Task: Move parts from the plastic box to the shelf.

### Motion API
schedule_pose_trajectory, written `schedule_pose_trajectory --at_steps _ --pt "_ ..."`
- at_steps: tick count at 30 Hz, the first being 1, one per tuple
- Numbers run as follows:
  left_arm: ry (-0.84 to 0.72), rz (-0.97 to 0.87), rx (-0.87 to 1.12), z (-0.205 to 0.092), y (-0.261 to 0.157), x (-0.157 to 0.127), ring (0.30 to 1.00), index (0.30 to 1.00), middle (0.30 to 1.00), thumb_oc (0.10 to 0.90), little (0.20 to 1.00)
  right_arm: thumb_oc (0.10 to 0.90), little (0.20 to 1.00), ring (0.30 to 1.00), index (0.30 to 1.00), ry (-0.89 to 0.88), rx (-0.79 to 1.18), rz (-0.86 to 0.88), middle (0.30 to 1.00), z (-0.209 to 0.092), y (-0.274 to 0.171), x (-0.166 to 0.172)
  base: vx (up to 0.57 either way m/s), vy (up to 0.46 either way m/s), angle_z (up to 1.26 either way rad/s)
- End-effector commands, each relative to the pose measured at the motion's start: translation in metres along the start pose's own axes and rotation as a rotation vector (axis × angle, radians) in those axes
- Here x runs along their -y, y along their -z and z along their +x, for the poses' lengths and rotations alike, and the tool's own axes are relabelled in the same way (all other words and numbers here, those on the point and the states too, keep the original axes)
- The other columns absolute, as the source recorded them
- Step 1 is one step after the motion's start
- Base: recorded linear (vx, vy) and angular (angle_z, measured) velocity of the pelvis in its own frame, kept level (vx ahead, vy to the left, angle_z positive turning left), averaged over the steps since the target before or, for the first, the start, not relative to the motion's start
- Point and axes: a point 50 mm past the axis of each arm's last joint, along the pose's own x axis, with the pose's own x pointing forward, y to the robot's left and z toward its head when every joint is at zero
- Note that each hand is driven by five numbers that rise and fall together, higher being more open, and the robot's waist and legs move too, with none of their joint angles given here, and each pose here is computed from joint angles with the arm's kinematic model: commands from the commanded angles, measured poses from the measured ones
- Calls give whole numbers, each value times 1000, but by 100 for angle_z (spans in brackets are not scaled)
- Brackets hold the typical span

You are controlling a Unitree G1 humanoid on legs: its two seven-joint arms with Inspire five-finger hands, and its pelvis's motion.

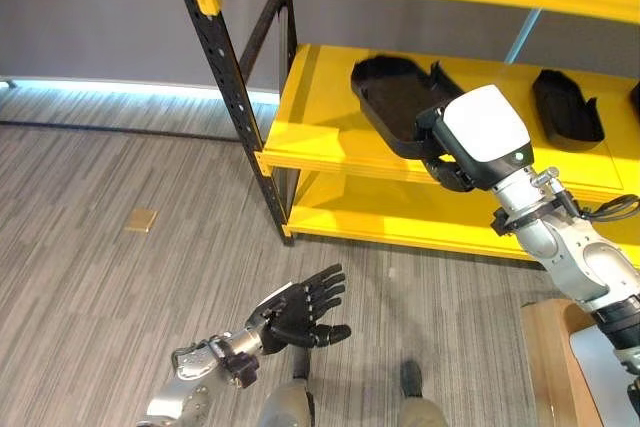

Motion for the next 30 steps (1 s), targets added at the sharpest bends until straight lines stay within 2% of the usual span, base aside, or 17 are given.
schedule_pose_trajectory --at_steps 1,11,15,20,23,27,30 --pt "131 60 151 6 -28 16 1000 1000 1000 900 1000 400 300 300 300 277 33 -83 300 28 9 72 106 -139 -1" --pt "99 18 112 -2 -19 13 1000 1000 1000 900 1000 400 300 300 300 266 -25 -189 300 30 28 78 122 -167 2" --pt "116 41 120 -1 -25 14 1000 1000 1000 900 1000 400 300 300 300 313 -81 -224 300 30 45 89 6 -176 3" --pt "95 45 160 2 -39 11 1000 1000 1000 900 1000 400 300 300 300 292 -34 -234 300 30 44 100 -21 -235 5" --pt "55 4 176 5 -37 8 1000 1000 1000 900 1000 400 300 300 300 265 -39 -216 300 30 40 96 9 -259 21" --pt "87 39 171 11 -38 10 1000 1000 1000 900 1000 400 300 300 300 239 -72 -227 300 24 40 91 44 -233 59" --pt "61 52 180 10 -43 9 1000 1000 1000 900 1000 400 300 300 300 244 -65 -200 300 31 35 81 163 -88 48"
